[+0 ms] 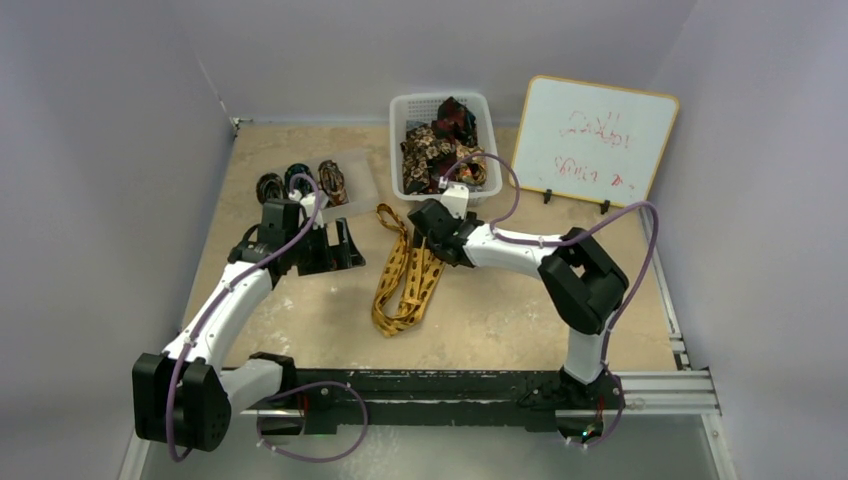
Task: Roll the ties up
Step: Flatten out the tie at the center of the board.
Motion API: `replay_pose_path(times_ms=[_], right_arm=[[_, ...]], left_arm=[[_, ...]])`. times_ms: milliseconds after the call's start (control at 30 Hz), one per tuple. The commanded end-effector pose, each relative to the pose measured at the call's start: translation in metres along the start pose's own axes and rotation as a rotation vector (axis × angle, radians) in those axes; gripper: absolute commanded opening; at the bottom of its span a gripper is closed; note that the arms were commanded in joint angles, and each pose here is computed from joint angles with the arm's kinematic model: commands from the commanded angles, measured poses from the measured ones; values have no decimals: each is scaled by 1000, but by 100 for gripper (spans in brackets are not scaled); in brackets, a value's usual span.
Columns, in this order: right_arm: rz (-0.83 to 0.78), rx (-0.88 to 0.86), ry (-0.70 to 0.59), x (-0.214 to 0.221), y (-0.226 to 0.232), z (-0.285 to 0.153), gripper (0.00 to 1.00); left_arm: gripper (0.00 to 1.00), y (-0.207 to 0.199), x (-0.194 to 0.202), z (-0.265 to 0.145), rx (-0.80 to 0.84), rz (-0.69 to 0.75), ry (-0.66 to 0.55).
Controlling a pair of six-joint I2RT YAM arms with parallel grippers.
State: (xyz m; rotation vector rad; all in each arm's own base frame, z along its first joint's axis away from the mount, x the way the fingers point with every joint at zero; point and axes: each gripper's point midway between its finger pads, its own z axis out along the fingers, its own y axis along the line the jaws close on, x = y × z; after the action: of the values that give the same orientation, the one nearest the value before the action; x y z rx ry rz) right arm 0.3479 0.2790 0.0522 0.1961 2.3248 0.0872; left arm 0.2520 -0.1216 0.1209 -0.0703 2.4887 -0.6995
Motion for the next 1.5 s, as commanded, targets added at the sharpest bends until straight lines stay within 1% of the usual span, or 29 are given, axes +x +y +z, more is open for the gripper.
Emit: replay_pose_path(times_ms=[0, 167, 333, 367, 433, 467, 533, 567, 667, 733, 800, 867, 900, 967, 1000, 1067, 1100, 1167, 1200, 1267, 1333, 1367, 1433, 1467], right_arm=[[-42, -25, -14, -6, 17, -5, 87], [-90, -3, 21, 13, 24, 9, 86], [-117, 83, 26, 23, 7, 18, 82], [-121, 92, 28, 26, 3, 18, 78], [-133, 98, 45, 35, -5, 18, 67], [-138, 107, 51, 39, -10, 18, 59], [-141, 138, 51, 45, -25, 15, 40], [-131, 147, 38, 44, -31, 12, 33], [-89, 183, 31, 45, -60, 2, 22], [-49, 212, 15, 44, -88, -8, 21], [25, 216, -9, 31, -114, -17, 22], [109, 213, 3, 23, -136, -19, 22], [143, 194, -4, 19, -144, -21, 25], [198, 220, -3, 13, -161, -22, 28], [221, 248, 3, 11, -170, -22, 31], [250, 287, 4, 5, -181, -22, 53], [253, 287, -10, -2, -181, -24, 57], [251, 241, -63, -28, -171, -33, 61], [250, 199, -89, -42, -163, -39, 63], [241, 59, -125, -63, -139, -50, 67], [197, -135, -162, -78, -107, -61, 74], [170, -245, -177, -82, -90, -66, 76], [124, -453, -148, -75, -53, -71, 78], [103, -530, -133, -72, -34, -74, 79]], left_arm=[[95, -6, -17, -7, 1, 32, -51], [95, -6, -18, -9, -6, 35, -61], [95, -5, -18, -9, -9, 34, -64], [95, -5, -18, -9, -9, 34, -63], [95, -5, -18, -9, -9, 35, -64], [95, -5, -18, -9, -9, 34, -62], [95, -5, -18, -9, -10, 34, -62], [95, -5, -18, -9, -9, 35, -63], [95, -6, -18, -9, -7, 35, -61], [95, -6, -18, -9, -4, 36, -59], [95, -7, -18, -9, 0, 37, -59], [95, -7, -18, -9, 4, 38, -61], [95, -8, -17, -9, 7, 38, -61], [95, -9, -17, -9, 11, 40, -61], [95, -9, -18, -9, 12, 41, -62], [95, -9, -18, -10, 13, 41, -63], [95, -9, -18, -10, 13, 42, -66], [95, -9, -18, -11, 11, 43, -72], [95, -9, -19, -12, 11, 43, -76], [95, -9, -20, -13, 5, 44, -84], [95, -8, -22, -15, -5, 43, -94], [95, -6, -23, -16, -18, 39, -103], [95, -2, -25, -20, -51, 29, -125], [96, 0, -27, -22, -67, 26, -136]])
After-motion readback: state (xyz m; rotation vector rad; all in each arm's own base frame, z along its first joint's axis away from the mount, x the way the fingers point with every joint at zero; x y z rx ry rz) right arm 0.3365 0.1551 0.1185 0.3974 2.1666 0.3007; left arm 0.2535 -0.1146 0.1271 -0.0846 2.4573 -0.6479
